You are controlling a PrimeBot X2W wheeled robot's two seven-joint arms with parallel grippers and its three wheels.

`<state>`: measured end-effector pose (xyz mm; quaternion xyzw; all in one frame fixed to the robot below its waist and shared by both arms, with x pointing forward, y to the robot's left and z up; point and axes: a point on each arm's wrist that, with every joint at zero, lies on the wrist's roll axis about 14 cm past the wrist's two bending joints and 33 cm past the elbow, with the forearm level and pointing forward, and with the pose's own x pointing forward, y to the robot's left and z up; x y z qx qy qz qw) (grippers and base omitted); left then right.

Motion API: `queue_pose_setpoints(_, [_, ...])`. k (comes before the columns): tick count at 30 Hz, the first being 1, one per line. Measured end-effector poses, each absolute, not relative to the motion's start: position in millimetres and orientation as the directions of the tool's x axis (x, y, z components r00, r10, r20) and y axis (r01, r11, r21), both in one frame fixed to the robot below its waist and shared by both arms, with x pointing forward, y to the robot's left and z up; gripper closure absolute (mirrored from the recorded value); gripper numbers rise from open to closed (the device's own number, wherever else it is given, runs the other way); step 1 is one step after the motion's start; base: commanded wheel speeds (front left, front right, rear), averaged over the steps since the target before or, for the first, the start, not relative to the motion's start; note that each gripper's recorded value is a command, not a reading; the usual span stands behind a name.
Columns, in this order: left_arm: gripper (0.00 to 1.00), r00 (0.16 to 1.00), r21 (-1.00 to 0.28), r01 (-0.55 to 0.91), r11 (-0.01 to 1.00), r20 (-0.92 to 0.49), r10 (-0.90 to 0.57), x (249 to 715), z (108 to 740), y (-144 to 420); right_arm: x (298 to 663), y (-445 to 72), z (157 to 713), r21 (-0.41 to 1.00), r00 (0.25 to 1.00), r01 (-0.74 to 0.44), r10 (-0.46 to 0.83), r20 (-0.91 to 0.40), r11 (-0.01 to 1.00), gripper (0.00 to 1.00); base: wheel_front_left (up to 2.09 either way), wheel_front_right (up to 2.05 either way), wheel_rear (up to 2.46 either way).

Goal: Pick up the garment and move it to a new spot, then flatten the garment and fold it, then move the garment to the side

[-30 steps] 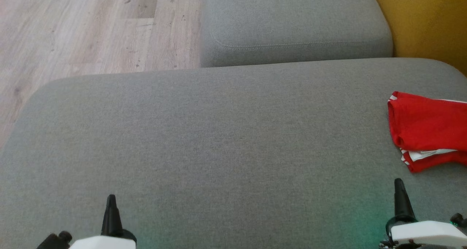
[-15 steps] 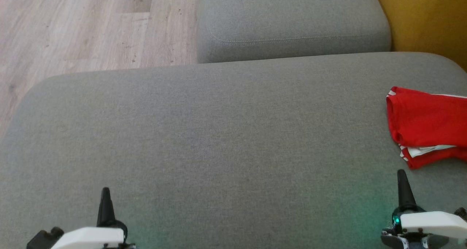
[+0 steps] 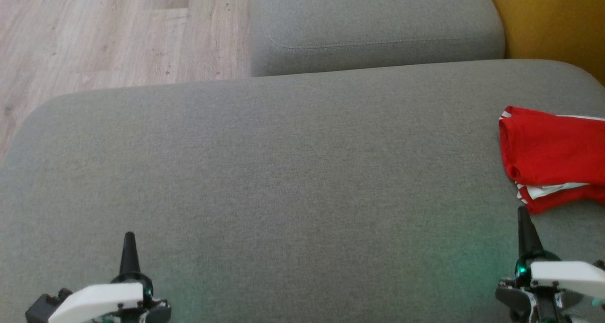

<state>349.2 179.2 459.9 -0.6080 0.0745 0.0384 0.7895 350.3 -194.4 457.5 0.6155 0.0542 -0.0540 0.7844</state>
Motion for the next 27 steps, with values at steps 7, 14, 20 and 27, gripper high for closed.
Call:
queue_pose_setpoints(7, [1.0, 0.989, -0.975, -0.136, 0.175, -0.142, -0.025, 357, 466, 183, 360, -197, 466, 0.979, 0.992, 0.128, -0.021, -0.126, 0.157, 1.0, 0.0, 0.0, 0.0])
queue_pose_setpoints(14, [1.0, 0.991, -0.986, -0.125, 0.106, -0.129, -0.033, 364, 469, 183, 364, -200, 469, 0.989, 0.993, 0.117, -0.026, -0.115, 0.089, 1.0, 0.0, 0.0, 0.0])
queue_pose_setpoints(20, [1.0, 0.994, -0.993, -0.109, 0.035, -0.11, -0.027, 370, 474, 187, 369, -202, 474, 0.995, 0.995, 0.1, -0.026, -0.099, 0.019, 1.0, 0.0, 0.0, 0.0])
queue_pose_setpoints(27, [1.0, 0.995, -0.995, -0.099, -0.006, -0.099, -0.029, 373, 475, 187, 374, -203, 478, 0.996, 0.996, 0.085, -0.028, -0.086, -0.018, 1.0, 0.0, 0.0, 0.0])
